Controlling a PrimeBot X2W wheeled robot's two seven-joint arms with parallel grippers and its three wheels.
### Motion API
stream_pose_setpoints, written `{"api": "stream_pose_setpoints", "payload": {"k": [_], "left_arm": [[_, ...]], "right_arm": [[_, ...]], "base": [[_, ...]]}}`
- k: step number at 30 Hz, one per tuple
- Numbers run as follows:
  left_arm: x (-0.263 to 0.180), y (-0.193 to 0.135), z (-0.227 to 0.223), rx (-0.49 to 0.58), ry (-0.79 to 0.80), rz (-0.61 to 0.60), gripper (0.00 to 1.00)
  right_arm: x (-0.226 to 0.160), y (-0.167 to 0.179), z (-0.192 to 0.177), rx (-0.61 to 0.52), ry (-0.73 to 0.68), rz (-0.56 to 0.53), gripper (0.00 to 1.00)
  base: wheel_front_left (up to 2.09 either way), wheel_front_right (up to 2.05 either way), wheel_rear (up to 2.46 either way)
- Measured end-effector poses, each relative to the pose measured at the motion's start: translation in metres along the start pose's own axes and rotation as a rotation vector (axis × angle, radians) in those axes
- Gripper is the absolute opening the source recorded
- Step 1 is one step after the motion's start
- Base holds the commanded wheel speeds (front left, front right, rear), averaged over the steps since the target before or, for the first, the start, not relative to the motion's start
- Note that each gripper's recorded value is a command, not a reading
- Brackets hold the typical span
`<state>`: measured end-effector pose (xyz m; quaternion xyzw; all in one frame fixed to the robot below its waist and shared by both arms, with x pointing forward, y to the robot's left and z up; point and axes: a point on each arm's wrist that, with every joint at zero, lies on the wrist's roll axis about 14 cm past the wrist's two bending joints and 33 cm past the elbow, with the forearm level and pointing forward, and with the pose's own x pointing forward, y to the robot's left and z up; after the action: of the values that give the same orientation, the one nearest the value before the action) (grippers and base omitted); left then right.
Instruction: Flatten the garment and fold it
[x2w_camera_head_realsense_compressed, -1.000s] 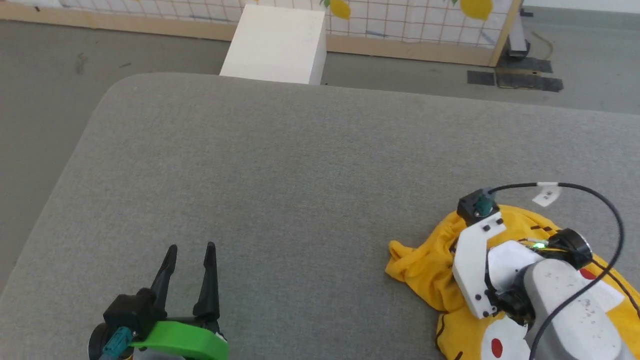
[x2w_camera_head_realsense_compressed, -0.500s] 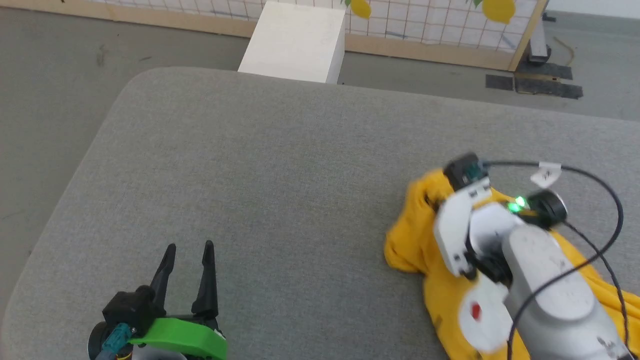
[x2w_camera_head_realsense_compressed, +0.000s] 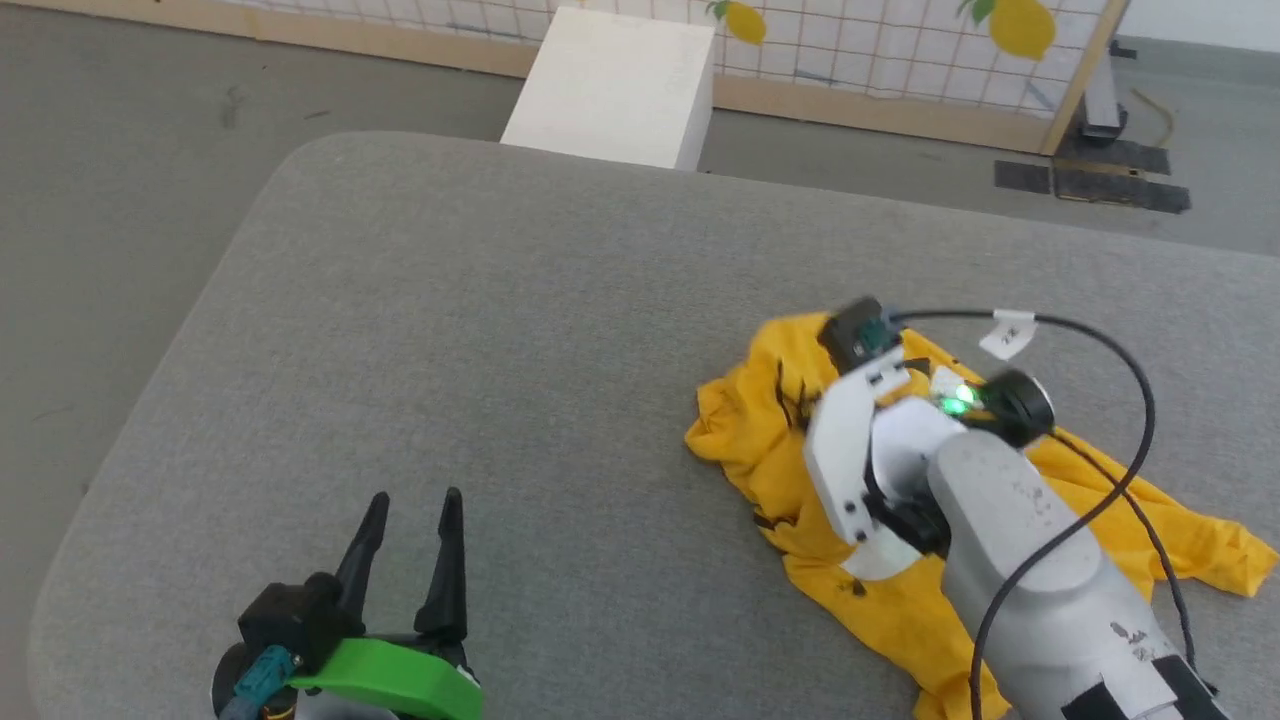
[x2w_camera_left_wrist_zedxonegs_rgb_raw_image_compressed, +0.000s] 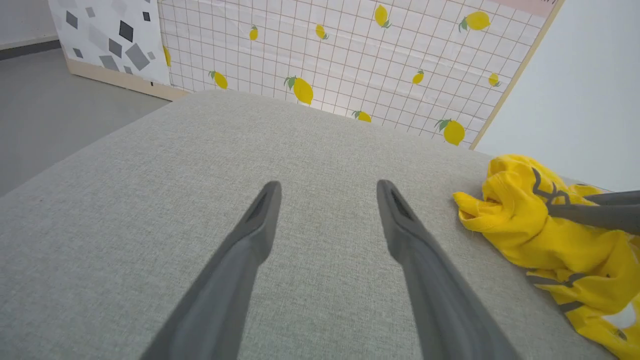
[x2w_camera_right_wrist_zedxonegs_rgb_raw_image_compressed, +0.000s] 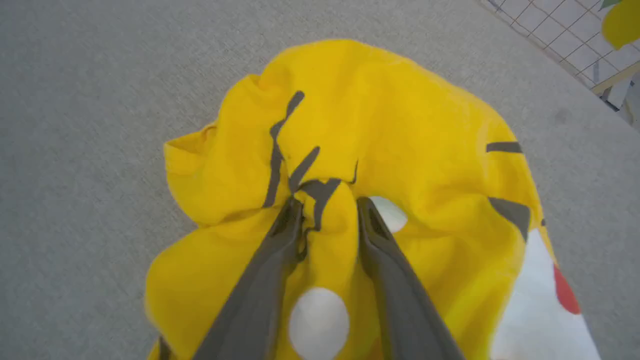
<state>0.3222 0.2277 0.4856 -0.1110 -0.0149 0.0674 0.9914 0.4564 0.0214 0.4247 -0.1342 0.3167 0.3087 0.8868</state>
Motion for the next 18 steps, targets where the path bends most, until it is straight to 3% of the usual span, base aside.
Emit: {"api": "stream_pose_setpoints", "payload": {"k": [2,5,6,11,18], "left_arm": [[-0.003,0.002,-0.001,0.0,0.005,0.008,1.0],[-0.006,0.006,0.0,-0.002,0.001,0.023,1.0],[-0.008,0.008,0.003,0.001,-0.01,0.029,1.0],[-0.008,0.001,0.005,0.003,-0.018,0.006,1.0],[-0.005,-0.012,0.009,0.003,-0.033,-0.038,1.0]], "right_arm": [[0.005,0.0,-0.023,0.006,0.073,-0.003,1.0],[0.008,0.005,-0.022,0.016,0.057,0.013,1.0],[0.0,0.007,0.004,0.091,-0.072,0.031,1.0],[-0.025,-0.023,0.035,0.191,-0.256,-0.038,1.0],[-0.089,-0.093,0.014,0.305,-0.451,-0.27,1.0]], "base": [[0.0,0.0,0.0],[0.0,0.0,0.0],[0.0,0.0,0.0],[0.0,0.0,0.0],[0.0,0.0,0.0]]}}
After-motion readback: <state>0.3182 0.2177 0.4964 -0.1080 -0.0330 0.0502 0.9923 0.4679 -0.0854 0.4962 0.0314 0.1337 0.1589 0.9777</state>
